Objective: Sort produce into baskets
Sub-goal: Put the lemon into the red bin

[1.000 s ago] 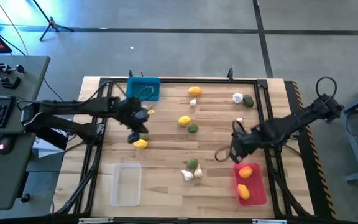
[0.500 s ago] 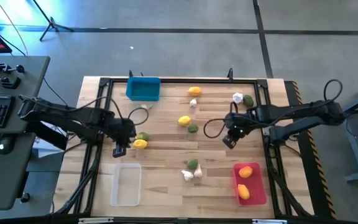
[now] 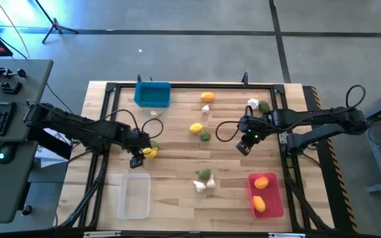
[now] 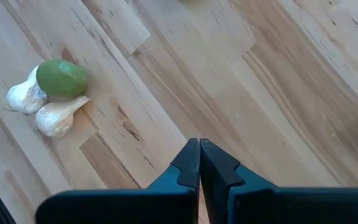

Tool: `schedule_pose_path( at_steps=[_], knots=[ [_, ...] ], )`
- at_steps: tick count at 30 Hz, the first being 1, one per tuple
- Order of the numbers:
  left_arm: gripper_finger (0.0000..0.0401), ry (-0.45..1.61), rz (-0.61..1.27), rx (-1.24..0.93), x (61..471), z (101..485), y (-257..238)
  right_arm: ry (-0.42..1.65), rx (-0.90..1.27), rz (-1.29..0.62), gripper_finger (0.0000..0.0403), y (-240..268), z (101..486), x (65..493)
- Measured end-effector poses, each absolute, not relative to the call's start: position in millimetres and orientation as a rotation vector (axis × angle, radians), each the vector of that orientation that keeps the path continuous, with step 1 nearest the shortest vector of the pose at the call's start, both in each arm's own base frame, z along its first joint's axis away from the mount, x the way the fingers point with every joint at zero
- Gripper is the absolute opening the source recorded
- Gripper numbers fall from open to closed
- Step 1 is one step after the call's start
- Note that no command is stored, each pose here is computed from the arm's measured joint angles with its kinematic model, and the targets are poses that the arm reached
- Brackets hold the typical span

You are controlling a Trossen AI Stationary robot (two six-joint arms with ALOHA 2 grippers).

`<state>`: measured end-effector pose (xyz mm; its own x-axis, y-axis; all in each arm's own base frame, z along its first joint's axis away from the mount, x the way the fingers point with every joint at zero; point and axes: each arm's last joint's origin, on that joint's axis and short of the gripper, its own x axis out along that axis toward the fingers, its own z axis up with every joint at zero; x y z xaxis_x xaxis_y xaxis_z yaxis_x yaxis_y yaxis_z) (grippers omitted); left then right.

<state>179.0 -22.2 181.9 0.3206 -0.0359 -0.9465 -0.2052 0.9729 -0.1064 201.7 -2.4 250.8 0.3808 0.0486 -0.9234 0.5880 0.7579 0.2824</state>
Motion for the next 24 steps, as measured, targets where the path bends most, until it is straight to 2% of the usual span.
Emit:
schedule_pose_path(
  at_steps=[10,18,21,24],
  knots=[
    [0.0241,1.261,0.113,-0.138,193.2,163.7,-22.7,1.144,0.649,-0.375,0.0000,-2.5,250.8,201.7],
    [0.0239,1.378,0.110,-0.102,199.5,142.2,-23.6,1.139,0.623,-0.385,0.0000,-3.1,250.7,201.7],
    [0.0222,1.391,0.110,-0.101,200.3,139.5,-23.8,1.139,0.623,-0.385,0.0000,-3.1,250.7,201.7],
    [0.0188,1.382,0.097,-0.114,199.7,141.7,-24.1,1.141,0.615,-0.380,0.0000,-3.1,250.6,201.6]
  ],
)
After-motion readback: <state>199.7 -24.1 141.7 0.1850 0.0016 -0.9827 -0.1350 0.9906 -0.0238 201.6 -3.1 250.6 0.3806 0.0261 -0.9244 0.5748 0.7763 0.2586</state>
